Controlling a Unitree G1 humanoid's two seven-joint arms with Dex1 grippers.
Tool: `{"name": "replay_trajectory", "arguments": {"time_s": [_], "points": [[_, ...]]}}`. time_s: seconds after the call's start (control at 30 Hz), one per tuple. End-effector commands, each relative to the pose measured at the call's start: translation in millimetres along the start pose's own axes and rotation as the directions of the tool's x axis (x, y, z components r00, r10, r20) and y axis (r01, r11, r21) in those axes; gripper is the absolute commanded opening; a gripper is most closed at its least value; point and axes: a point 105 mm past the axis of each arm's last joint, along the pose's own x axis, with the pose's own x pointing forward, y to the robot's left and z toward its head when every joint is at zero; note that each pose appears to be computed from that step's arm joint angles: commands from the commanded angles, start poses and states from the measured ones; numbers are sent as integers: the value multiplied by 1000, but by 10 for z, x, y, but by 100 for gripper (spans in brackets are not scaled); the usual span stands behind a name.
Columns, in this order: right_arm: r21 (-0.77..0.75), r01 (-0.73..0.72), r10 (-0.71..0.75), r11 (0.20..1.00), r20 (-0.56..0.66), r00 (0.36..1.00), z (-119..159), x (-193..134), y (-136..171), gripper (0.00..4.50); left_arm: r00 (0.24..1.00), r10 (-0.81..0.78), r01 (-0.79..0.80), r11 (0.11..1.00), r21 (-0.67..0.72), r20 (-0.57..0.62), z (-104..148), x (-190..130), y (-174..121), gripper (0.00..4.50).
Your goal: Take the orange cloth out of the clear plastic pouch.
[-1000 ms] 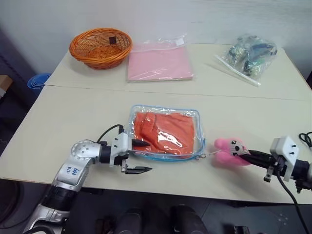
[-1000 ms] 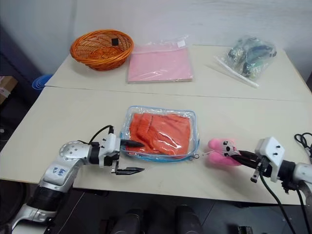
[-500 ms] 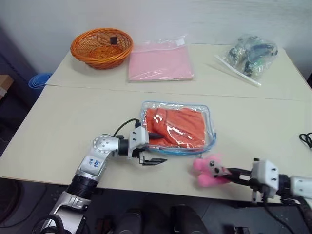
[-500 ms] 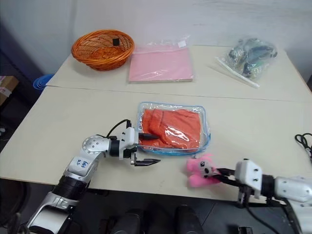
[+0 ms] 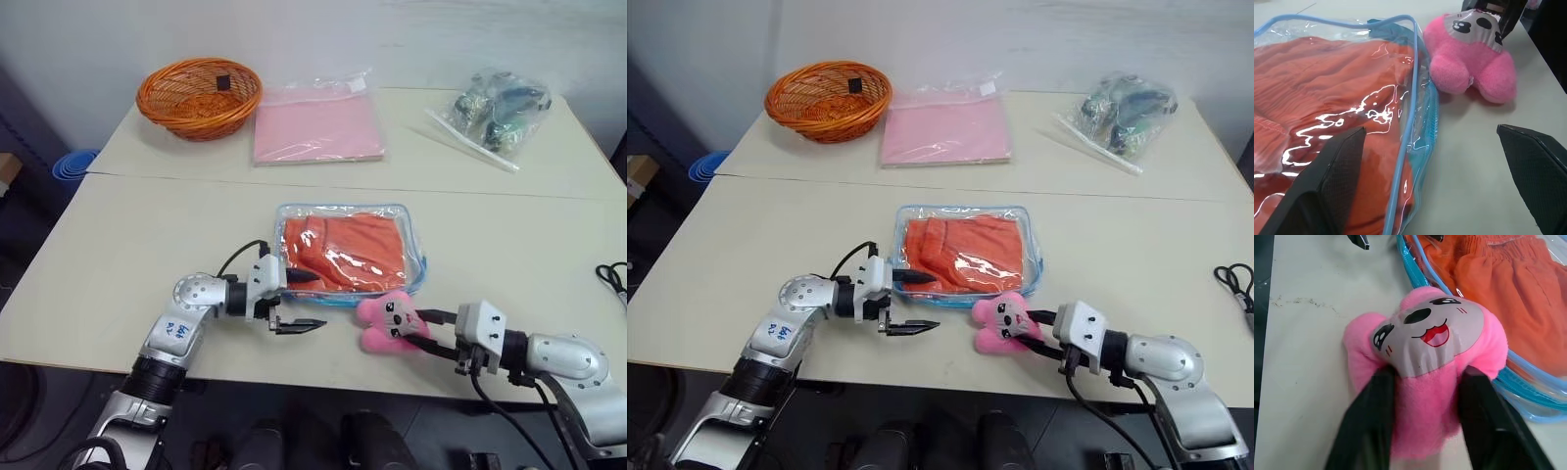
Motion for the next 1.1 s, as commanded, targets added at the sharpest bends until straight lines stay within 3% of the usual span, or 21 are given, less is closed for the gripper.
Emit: {"name": "replay_trajectory", "arguments": {"time_s": [0.03, 0.1, 0.27, 0.43, 0.53, 0.63, 0.73, 0.87, 1.03, 1.1], "points": [[9, -28, 27, 1000, 72, 997, 205, -276, 9, 318, 999, -7, 6, 998, 56, 31, 155, -220, 43, 450], [36, -32, 29, 999, 70, 997, 218, -405, 19, 384, 1000, -13, 11, 998, 62, 28, 176, -314, 57, 450], [80, -13, 10, 997, 32, 999, 198, -712, -20, 384, 999, -20, 18, 997, 80, 29, 266, -633, 56, 450], [60, 57, -57, 997, -14, 998, 73, -886, -323, 384, 1000, -18, 18, 1000, 7, 9, 270, -861, -38, 450], [-145, 99, -119, 985, -136, 984, -108, -899, -636, 420, 1000, -11, 11, 1000, -22, 0, 224, -891, -117, 450], [-396, 85, -169, 914, -183, 969, -111, -681, -937, 446, 1000, -16, 16, 1000, -26, 8, 202, -820, -214, 450], [-507, 13, -114, 862, -170, 979, -36, -366, -1018, 446, 999, -23, 23, 999, -25, 24, 215, -738, -289, 450], [-589, -36, -47, 807, -125, 991, 70, -66, -1032, 446, 999, -32, 33, 999, -31, 29, 199, -624, -378, 450], [-648, -81, 37, 757, -81, 996, 186, 78, -966, 446, 999, -31, 32, 999, -23, 39, 217, -527, -413, 450], [-622, -107, 70, 776, -84, 994, 169, 112, -950, 409, 998, -43, 44, 999, -16, 46, 228, -455, -420, 450]]}}
